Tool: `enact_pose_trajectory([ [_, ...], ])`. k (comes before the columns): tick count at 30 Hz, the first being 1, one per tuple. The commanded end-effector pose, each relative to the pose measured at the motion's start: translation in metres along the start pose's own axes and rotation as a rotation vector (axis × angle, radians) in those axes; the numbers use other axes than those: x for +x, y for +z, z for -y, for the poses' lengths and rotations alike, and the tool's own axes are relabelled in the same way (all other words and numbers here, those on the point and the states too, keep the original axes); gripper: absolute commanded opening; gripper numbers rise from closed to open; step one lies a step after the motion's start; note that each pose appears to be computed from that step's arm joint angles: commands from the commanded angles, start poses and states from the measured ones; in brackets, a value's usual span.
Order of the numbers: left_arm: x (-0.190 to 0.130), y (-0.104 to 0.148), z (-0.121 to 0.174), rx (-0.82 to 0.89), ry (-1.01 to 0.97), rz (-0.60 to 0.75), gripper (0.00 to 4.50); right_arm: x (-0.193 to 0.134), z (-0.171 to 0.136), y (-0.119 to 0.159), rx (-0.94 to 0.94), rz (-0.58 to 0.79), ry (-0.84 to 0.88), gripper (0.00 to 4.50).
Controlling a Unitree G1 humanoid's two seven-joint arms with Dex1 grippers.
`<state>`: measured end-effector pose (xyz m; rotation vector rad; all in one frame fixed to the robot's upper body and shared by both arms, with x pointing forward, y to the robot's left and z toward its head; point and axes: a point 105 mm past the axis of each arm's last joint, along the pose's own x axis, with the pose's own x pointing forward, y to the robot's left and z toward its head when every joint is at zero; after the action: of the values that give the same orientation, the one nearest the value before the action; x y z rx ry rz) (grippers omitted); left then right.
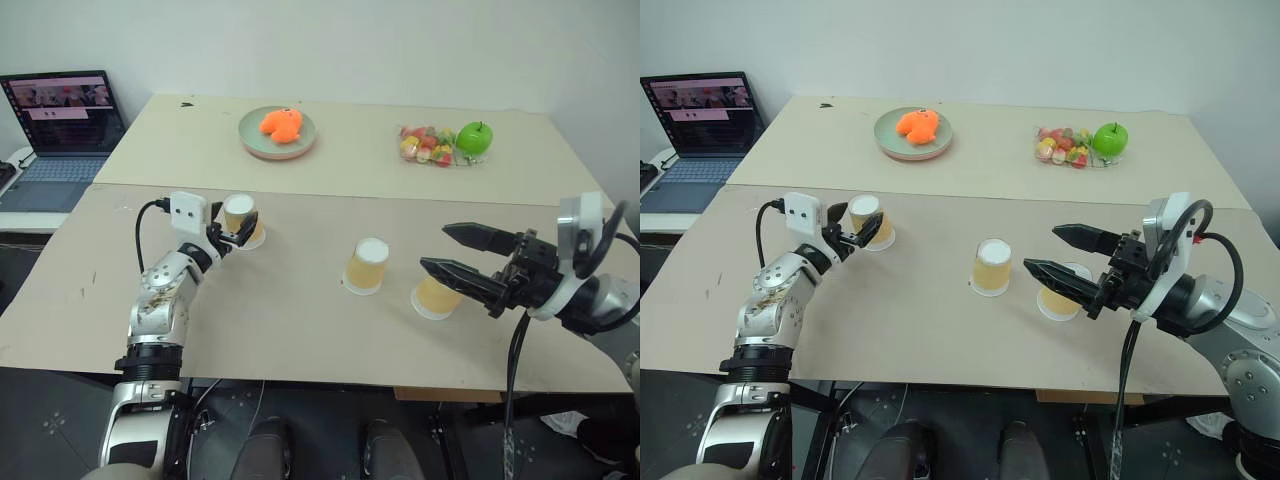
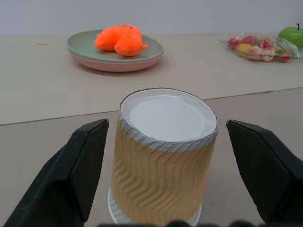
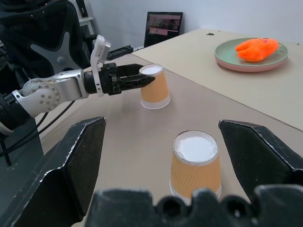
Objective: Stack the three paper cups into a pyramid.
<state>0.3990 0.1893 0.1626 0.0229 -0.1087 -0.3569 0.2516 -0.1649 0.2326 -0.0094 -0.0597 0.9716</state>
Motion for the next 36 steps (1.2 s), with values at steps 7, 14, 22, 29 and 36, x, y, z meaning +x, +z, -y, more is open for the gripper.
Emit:
enact_pose_trajectory([
  [7, 0.006, 0.016, -0.001, 0.042, -0.007, 0.039, 4.24, -0.005, -0.001, 0.014, -0.052, 0.027, -0.008, 4.5],
  [14, 0.007, 0.012, 0.0, 0.042, -0.011, 0.027, 4.24, -0.005, -0.003, 0.013, -0.056, 0.024, -0.002, 4.5],
  [22, 0.007, 0.012, 0.0, 0.042, -0.011, 0.027, 4.24, -0.005, -0.003, 0.013, -0.056, 0.024, -0.002, 4.5],
  [29, 0.007, 0.012, 0.0, 0.042, -0.011, 0.027, 4.24, -0.005, -0.003, 0.013, -0.056, 0.024, -0.002, 4.5],
  [36, 0.01, 0.006, -0.004, 0.033, 0.006, 0.006, 3.95, -0.004, -0.002, 0.013, -0.058, 0.023, -0.003, 4.5],
])
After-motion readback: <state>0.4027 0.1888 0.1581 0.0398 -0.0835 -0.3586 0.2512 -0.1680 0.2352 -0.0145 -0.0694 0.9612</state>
